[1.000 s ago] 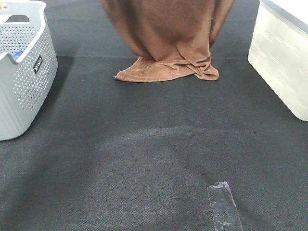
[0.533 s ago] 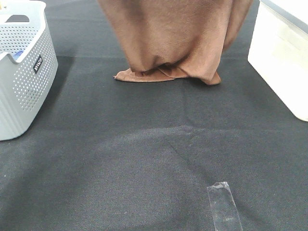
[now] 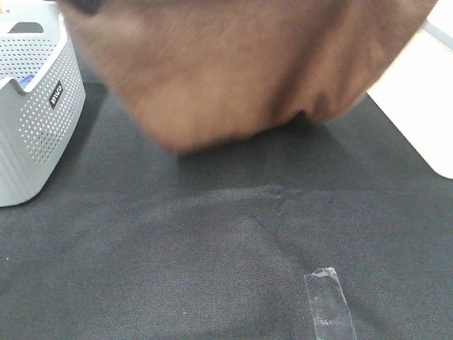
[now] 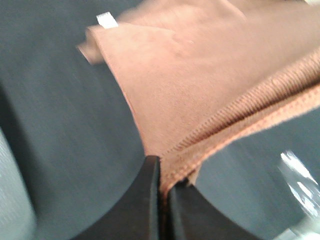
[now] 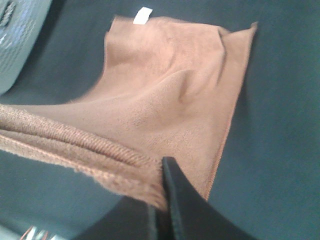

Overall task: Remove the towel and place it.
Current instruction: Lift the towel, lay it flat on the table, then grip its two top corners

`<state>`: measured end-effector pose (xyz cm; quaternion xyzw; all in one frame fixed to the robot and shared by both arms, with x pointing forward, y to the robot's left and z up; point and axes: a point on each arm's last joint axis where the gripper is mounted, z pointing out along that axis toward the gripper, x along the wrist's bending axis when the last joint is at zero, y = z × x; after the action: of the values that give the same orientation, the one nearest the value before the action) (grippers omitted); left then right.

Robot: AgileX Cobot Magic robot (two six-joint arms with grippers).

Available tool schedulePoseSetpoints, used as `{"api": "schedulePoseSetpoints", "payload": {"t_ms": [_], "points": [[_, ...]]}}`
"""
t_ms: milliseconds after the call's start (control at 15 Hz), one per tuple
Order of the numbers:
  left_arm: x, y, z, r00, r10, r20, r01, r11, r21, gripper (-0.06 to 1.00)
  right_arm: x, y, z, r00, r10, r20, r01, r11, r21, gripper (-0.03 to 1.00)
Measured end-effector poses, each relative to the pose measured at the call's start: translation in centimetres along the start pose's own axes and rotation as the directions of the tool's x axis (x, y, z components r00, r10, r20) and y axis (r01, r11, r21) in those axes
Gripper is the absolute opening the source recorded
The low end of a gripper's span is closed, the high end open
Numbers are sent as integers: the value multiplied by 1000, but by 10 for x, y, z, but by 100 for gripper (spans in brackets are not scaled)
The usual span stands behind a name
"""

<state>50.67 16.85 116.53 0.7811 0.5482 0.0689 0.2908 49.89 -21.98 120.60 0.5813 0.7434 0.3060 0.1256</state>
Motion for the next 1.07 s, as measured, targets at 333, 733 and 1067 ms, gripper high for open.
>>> {"api": "schedulePoseSetpoints", "payload": {"t_ms": [333, 733, 1067], "points": [[-7, -90, -28, 987, -105, 123, 101, 994, 36, 0, 4, -82, 0, 996, 58, -66, -49, 990, 132, 1], [-12, -161, -12, 924, -264, 275, 217, 958, 188, 0, 1, -167, -3, 994, 81, -69, -66, 978, 196, 1], [-9, -192, 11, 894, -348, 281, 257, 914, 314, 0, -4, -210, 17, 990, 127, -67, -101, 950, 295, 1]]}}
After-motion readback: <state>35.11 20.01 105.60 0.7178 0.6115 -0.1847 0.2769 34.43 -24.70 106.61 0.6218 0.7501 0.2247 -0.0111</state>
